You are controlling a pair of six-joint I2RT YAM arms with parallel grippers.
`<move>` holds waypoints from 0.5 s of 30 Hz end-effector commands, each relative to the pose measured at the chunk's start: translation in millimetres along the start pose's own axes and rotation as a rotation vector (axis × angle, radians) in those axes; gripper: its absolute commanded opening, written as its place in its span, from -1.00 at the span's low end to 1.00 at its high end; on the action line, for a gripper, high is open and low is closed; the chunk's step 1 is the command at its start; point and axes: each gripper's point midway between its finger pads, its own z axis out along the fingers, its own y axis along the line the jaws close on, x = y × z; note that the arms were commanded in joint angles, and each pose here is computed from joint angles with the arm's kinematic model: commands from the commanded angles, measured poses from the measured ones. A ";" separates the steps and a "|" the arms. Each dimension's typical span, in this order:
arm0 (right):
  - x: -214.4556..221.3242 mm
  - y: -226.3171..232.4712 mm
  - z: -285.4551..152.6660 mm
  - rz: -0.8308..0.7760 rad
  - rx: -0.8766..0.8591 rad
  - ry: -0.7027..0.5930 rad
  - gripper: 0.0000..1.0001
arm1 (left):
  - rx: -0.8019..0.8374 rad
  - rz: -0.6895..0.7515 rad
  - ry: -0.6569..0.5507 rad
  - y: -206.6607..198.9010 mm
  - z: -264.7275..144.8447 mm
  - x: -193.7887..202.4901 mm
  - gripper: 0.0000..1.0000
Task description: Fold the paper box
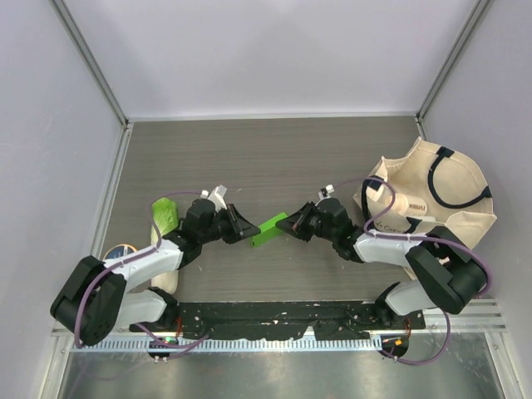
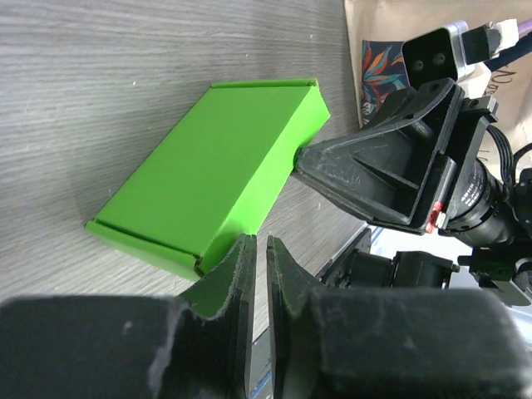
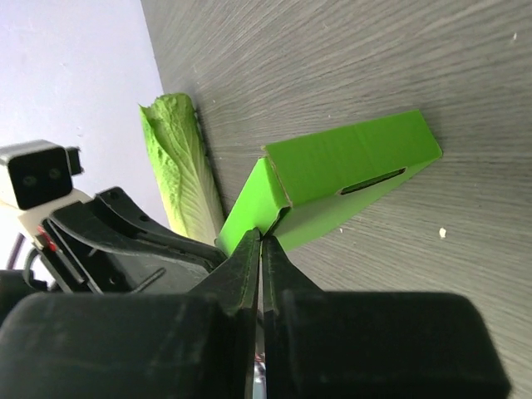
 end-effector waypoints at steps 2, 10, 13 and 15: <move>-3.9 -48.9 -8.4 -0.176 0.211 0.004 -0.80 | 0.005 0.016 0.005 11.6 8.0 4.5 -0.74; -37.2 5.3 -41.3 -0.531 0.098 -0.013 -0.05 | -0.068 0.012 0.015 33.5 10.1 10.7 -0.78; -56.3 12.8 -50.9 -0.572 0.086 -0.025 0.18 | -0.080 0.017 0.015 36.6 10.0 11.2 -0.79; -61.1 24.2 -51.6 -0.617 0.032 0.014 0.21 | -0.079 0.019 0.017 36.6 9.9 11.2 -0.78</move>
